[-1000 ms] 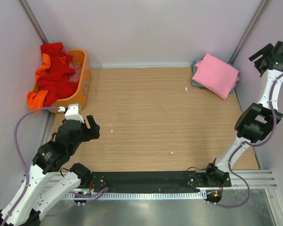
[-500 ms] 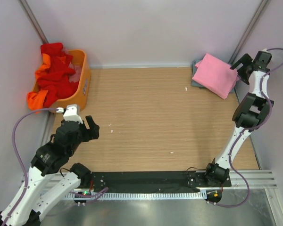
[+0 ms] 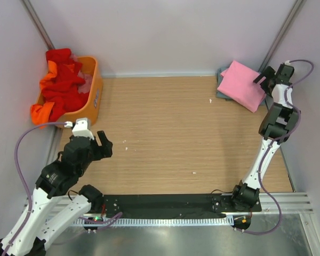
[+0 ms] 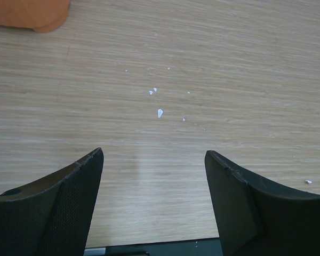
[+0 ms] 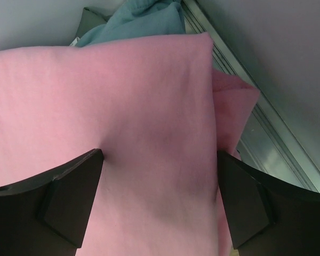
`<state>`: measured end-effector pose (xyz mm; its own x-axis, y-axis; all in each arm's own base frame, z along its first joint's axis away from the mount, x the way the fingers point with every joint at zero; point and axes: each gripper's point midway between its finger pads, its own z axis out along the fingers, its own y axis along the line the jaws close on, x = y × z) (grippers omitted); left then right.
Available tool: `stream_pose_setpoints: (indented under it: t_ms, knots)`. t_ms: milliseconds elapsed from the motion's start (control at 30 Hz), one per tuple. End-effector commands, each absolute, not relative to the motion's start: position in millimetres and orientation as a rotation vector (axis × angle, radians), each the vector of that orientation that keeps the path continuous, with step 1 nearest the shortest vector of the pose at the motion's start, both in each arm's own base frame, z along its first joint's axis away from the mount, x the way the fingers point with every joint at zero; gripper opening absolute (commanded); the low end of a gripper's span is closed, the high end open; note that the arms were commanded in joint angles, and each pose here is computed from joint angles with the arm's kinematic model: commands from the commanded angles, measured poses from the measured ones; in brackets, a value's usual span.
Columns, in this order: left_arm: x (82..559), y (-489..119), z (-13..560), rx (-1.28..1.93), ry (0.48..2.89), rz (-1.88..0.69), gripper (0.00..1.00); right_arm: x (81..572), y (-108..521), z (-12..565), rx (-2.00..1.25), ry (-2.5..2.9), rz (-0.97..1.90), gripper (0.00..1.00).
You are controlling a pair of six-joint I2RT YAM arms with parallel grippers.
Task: Fold and stack the t-shirts
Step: Neatly place the folded tshirt to the corner
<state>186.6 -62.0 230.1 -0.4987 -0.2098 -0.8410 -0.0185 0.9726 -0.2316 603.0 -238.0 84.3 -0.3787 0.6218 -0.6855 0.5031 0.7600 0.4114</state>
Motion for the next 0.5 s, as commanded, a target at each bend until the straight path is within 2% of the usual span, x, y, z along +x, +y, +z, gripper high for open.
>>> stream_pose_setpoints:
  t_ms: [0,200,267,300,333,400,467]
  knots:
    - [193.6,-63.1,233.9,-0.190,2.063,-0.238,0.78,554.8,-310.0,10.2,1.266,2.024,0.047,0.92]
    - [194.6,-62.3,232.8,-0.193,2.066,-0.230,0.78,541.7,-324.6,2.8,1.299,2.017,-0.106,0.87]
    - [195.1,-62.6,231.9,-0.193,2.070,-0.227,0.78,540.6,-324.9,1.2,1.294,2.013,-0.106,0.72]
    - [195.4,-62.9,231.8,-0.191,2.071,-0.228,0.78,541.9,-325.4,1.4,1.289,2.009,-0.104,0.54]
    - [195.8,-63.1,232.4,-0.192,2.070,-0.230,0.78,543.3,-325.6,-0.8,1.287,2.009,-0.101,0.45]
    - [196.2,-62.9,231.3,-0.191,2.075,-0.224,0.78,552.7,-324.9,4.7,1.258,2.003,-0.069,0.28]
    - [196.5,-62.2,230.4,-0.194,2.077,-0.219,0.78,559.1,-324.1,2.4,1.239,2.009,-0.050,0.19]
